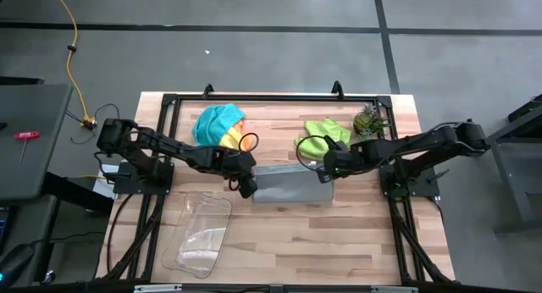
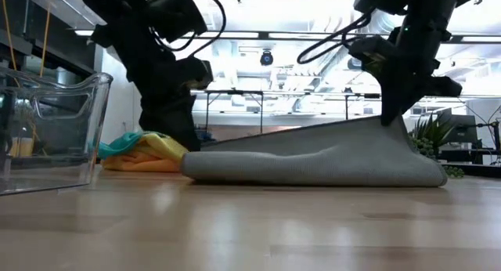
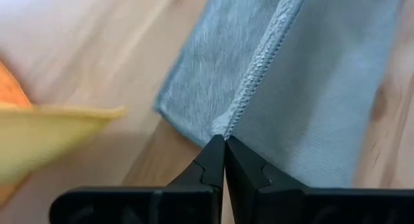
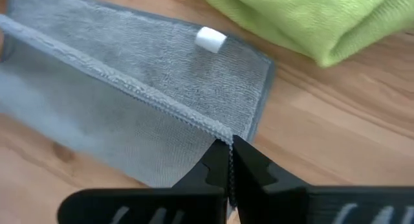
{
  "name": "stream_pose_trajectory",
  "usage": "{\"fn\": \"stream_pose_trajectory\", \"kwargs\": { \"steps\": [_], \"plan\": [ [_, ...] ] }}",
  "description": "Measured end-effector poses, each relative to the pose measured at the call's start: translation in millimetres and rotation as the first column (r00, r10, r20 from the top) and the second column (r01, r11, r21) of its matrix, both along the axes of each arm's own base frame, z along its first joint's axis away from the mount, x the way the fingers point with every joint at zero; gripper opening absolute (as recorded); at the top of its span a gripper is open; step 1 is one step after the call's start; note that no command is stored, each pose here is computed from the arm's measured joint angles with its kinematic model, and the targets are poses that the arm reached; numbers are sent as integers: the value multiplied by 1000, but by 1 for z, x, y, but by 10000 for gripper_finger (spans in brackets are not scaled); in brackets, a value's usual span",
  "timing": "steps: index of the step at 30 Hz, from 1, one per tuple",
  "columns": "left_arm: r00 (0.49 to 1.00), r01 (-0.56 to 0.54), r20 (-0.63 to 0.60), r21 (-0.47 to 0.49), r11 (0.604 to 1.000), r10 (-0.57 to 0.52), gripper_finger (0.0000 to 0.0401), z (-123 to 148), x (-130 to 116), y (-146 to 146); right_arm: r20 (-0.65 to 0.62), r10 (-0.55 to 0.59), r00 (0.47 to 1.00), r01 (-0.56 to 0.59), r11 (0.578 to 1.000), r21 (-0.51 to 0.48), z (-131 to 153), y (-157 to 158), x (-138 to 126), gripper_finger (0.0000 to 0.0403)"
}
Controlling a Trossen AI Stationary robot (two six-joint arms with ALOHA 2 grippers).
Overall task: Fold microfiber towels
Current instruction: Fold the gray microfiber cloth
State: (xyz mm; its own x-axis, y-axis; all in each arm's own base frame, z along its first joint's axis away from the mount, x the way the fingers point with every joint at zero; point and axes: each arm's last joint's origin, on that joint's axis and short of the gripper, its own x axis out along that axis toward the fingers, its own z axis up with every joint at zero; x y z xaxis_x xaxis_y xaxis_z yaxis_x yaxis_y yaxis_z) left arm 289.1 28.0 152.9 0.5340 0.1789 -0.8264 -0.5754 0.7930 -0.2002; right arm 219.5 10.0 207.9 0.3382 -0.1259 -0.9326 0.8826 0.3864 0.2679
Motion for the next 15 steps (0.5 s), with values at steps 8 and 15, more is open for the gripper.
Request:
{"fn": "stream_pose_trajectory", "kwargs": {
  "steps": [8, 15],
  "plan": [
    [999, -38, 3, 32, 999, 38, 0, 3, -2, 9, -61, -21, 998, 21, 1000, -7, -16, 0, 9, 0],
    [999, -35, -21, 21, 999, 35, 0, 2, -4, 8, -111, -45, 993, 44, 999, -17, -34, 0, 19, 0]
  ]
}}
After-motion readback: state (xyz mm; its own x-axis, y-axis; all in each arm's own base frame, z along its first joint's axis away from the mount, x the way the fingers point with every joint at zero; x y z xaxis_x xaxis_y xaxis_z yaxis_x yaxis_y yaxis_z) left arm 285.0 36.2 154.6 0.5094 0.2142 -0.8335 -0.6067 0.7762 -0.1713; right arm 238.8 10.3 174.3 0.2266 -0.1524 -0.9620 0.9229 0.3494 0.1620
